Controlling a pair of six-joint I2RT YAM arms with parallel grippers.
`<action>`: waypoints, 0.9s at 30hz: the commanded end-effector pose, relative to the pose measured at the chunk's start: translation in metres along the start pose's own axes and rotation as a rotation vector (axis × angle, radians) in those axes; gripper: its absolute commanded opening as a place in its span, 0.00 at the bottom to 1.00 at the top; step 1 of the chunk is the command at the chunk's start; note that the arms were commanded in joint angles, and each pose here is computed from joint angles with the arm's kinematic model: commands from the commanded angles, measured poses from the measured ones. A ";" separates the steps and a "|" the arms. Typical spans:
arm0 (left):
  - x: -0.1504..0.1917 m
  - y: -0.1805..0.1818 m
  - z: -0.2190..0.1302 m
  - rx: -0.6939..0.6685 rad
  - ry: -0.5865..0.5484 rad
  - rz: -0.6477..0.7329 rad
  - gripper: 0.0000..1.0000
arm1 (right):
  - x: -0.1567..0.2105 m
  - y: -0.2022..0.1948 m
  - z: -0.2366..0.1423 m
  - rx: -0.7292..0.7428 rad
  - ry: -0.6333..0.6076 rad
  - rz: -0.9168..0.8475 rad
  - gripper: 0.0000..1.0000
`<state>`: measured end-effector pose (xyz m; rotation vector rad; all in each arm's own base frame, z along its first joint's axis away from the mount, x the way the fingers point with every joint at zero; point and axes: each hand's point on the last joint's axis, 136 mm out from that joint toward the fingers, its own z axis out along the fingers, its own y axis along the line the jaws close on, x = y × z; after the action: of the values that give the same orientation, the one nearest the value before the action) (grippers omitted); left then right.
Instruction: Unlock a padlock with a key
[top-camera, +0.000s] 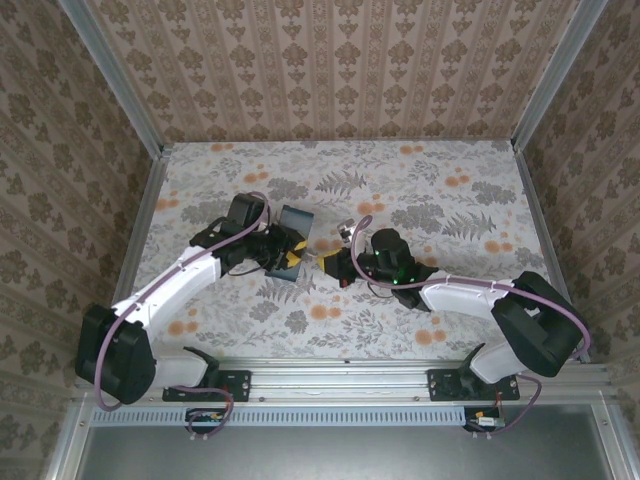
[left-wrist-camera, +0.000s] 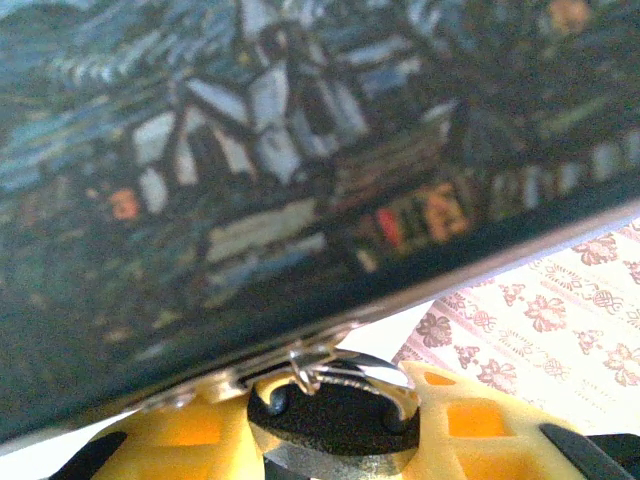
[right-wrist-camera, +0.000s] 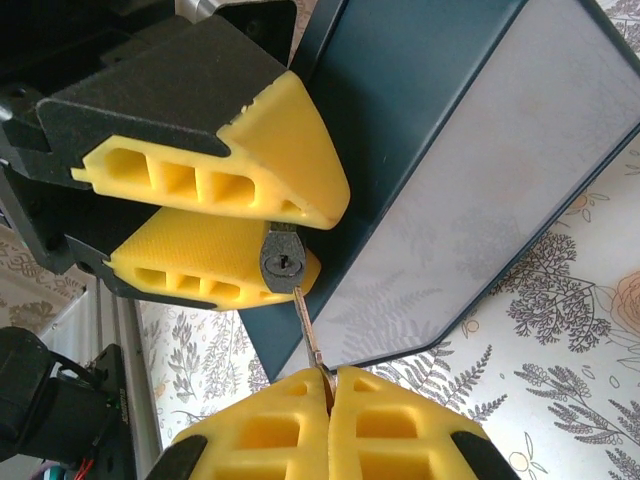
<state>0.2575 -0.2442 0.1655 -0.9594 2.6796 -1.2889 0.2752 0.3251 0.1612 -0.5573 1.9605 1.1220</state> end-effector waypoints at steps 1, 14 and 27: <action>-0.003 0.007 -0.004 -0.015 -0.026 -0.027 0.10 | 0.001 0.008 -0.003 -0.031 0.004 -0.021 0.00; -0.001 0.004 -0.004 -0.010 -0.020 -0.013 0.10 | -0.007 0.015 0.007 -0.058 -0.011 -0.026 0.00; 0.000 0.007 -0.002 -0.009 -0.016 -0.014 0.10 | -0.016 0.017 0.009 -0.059 -0.049 -0.030 0.00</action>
<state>0.2567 -0.2440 0.1649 -0.9578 2.6791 -1.2897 0.2710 0.3323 0.1608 -0.5792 1.9490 1.1490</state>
